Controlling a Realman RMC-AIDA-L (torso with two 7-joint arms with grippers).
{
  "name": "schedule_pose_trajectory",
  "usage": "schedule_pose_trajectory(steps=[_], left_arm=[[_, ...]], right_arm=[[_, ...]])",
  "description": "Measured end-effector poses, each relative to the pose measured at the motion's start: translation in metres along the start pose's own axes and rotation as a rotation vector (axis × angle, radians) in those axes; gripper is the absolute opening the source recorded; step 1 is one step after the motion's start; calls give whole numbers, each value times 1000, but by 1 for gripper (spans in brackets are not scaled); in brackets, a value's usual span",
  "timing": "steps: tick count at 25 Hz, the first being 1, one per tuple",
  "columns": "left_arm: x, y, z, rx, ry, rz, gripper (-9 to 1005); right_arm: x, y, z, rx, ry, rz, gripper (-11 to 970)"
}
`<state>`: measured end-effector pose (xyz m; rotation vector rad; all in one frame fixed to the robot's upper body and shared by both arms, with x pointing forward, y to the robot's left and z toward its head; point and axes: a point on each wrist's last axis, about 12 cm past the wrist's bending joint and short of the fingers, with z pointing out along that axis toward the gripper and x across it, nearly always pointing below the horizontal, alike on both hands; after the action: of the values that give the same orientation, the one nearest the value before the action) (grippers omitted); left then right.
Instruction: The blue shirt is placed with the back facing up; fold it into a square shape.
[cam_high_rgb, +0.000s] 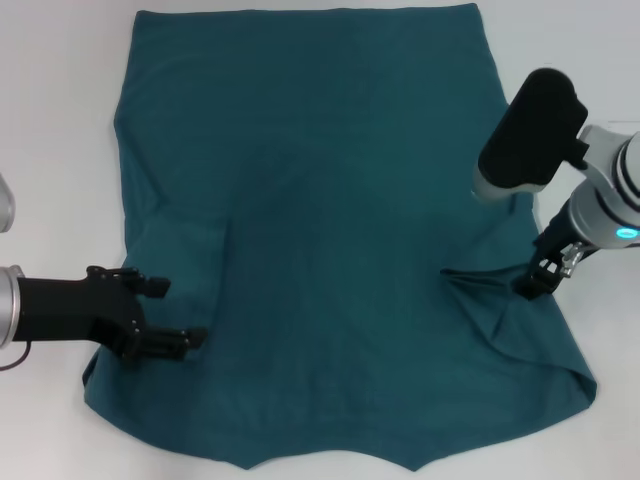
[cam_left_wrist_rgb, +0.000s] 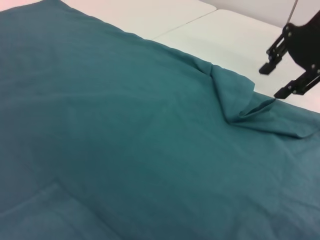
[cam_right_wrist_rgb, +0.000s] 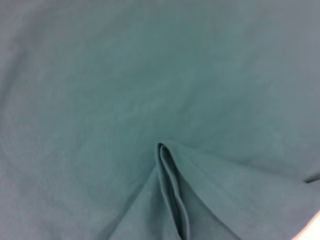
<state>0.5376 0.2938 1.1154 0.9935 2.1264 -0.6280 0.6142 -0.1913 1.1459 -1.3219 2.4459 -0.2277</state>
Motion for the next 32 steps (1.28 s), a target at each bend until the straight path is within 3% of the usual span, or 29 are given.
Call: schedule_pose_trajectory(steps=[10, 16, 26, 32], left_arm=[[-4, 2, 1, -11, -5, 8, 903], [-4, 3, 2, -14, -6, 8, 903], [-2, 4, 2, -20, -5, 0, 903], [-1, 5, 1, -29, -4, -2, 903]], right_arm=[[2, 0, 17, 16, -28, 46, 365], [-7, 10, 28, -66, -49, 30, 84], [-24, 22, 22, -191, -125, 0, 8], [-26, 16, 15, -174, -128, 15, 16]])
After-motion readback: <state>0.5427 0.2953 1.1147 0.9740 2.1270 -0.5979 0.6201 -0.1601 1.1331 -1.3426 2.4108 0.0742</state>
